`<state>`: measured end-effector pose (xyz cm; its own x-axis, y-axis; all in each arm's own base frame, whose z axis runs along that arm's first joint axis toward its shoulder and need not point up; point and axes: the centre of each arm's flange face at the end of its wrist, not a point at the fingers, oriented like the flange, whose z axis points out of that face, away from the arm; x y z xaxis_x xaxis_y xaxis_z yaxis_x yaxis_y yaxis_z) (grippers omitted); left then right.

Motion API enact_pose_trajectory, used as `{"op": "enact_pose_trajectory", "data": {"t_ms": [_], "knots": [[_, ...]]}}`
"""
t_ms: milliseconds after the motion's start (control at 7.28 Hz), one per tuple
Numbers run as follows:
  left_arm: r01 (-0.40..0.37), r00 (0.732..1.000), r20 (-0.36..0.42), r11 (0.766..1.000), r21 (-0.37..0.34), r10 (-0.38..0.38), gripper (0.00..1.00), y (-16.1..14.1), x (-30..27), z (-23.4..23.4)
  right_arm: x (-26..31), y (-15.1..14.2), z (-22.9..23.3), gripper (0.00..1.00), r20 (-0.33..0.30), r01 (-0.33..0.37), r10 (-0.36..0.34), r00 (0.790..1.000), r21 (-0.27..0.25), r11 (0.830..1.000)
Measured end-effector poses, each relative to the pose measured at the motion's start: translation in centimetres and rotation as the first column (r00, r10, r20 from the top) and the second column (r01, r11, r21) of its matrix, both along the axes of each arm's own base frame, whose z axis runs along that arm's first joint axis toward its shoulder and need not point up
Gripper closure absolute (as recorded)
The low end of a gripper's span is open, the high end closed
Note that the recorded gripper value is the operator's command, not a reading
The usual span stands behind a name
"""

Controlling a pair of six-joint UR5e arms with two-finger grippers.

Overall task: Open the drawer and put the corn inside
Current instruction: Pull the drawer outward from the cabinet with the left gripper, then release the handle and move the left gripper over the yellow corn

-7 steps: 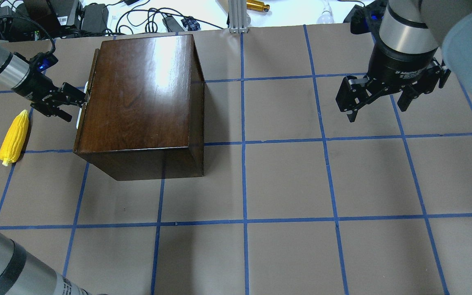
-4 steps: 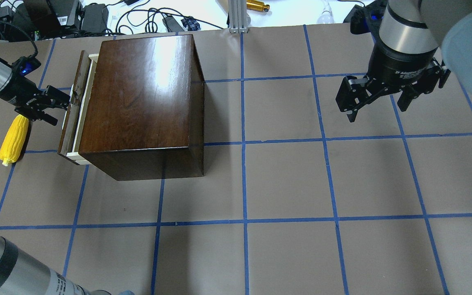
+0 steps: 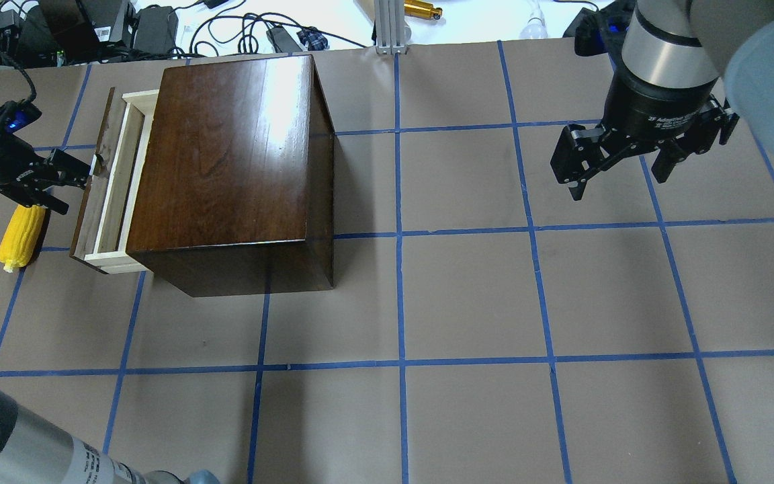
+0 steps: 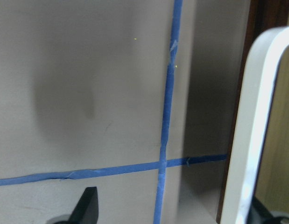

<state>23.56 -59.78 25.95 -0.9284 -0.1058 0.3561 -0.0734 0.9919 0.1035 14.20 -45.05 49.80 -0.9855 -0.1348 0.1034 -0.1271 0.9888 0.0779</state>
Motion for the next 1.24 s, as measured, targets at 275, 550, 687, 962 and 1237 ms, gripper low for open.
{"op": "enact_pose_trajectory", "data": {"t_ms": [275, 550, 687, 962, 1237], "knots": [[-0.02, 1.0, 0.004, 1.0, -0.005, 0.02, 0.0, 0.5, 1.4, 0.2, 0.0, 0.0, 0.0, 0.0, 0.0, 0.0, 0.0, 1.0, 0.0, 1.0], [-0.023, 1.0, 0.011, 1.0, -0.013, 0.023, 0.0, 0.8, 1.8, 0.7, 0.0, 0.0, 0.0, 0.0, 0.0, 0.0, 0.0, 1.0, 0.0, 1.0], [-0.023, 1.0, 0.019, 1.0, -0.015, 0.024, 0.0, 0.9, 1.9, 1.1, 0.0, 0.0, 0.0, 0.0, 0.0, 0.0, 0.0, 1.0, 0.0, 1.0], [-0.027, 0.999, 0.026, 0.999, -0.019, 0.028, 0.0, 1.1, 2.2, 1.5, 0.0, 0.0, 0.0, 0.0, 0.0, 0.0, 0.0, 1.0, 0.0, 1.0], [-0.033, 0.999, 0.029, 0.999, -0.021, 0.034, 0.0, 1.3, 2.6, 1.6, 0.0, 0.0, 0.0, 0.0, 0.0, 0.0, 0.0, 1.0, 0.0, 1.0]]}}
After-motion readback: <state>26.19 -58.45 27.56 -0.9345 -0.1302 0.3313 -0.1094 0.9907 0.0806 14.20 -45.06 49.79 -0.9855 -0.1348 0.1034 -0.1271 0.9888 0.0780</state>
